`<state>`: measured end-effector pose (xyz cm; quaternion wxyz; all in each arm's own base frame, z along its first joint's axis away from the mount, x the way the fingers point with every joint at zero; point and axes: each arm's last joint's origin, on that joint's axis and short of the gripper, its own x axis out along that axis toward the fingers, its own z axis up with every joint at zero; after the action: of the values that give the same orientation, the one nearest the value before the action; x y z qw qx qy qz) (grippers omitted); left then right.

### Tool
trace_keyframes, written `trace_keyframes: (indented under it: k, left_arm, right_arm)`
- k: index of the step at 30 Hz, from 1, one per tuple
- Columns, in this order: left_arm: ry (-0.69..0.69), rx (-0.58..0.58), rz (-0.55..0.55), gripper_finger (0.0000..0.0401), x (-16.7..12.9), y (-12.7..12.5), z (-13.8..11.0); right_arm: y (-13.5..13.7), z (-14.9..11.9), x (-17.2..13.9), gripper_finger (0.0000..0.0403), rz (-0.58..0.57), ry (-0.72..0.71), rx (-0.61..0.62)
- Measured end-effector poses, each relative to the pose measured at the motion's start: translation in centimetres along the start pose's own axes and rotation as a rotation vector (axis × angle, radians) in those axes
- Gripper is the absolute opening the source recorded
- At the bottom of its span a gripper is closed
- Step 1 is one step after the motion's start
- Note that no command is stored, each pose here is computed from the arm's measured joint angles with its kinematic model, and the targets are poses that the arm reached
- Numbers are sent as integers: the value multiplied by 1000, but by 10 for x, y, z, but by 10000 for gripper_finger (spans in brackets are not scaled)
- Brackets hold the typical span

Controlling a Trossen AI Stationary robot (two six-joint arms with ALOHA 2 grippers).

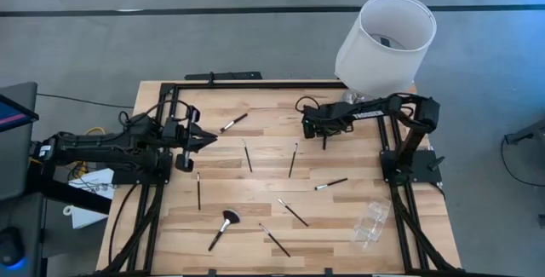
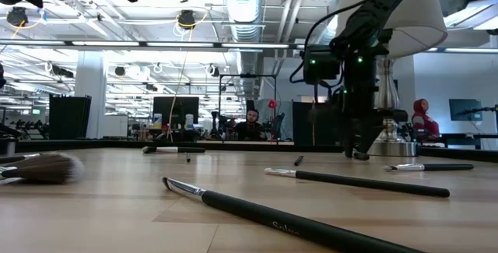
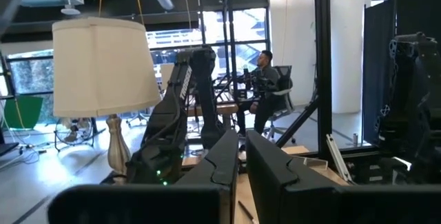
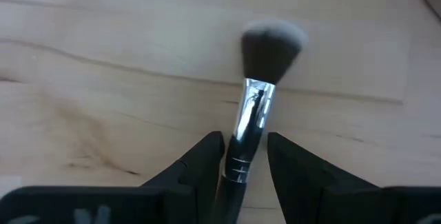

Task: Pick & Place Makeup Brushes
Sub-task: Put the black powder brush into the transparent organizer

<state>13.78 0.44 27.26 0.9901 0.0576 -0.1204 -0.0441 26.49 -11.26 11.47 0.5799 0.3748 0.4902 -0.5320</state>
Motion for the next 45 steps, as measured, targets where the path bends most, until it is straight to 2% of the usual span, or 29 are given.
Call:
trace_keyframes:
  k: [7,14,21,25,27,30,35,40,45]
  left_arm:
    - [3,5,0,28,0,0,0]
    - [3,-17,0,28,0,0,0]
    - [23,-29,-1,28,0,0,-2]
    - [37,-26,-3,28,0,0,-4]
    - [39,-26,-3,28,0,0,-4]
    - [39,-26,-3,28,0,0,-4]
    - [47,-32,-4,28,0,0,-5]
    - [45,-55,-14,28,0,-2,-4]
    - [44,-61,-20,28,0,-3,-4]
  right_arm:
    - [-4,0,-8,97,44,45,-48]
    - [-4,-2,-9,32,97,124,-101]
    - [-1,-11,-14,30,107,124,-196]
    - [-2,-28,-36,45,157,140,-267]
    - [2,-37,-53,45,209,91,-293]
    - [0,-56,-77,30,198,-30,-331]
    - [-6,-99,-120,30,279,-240,-337]
    - [-23,-152,-158,43,441,-494,-278]
    - [-48,-204,-178,32,614,-713,-264]
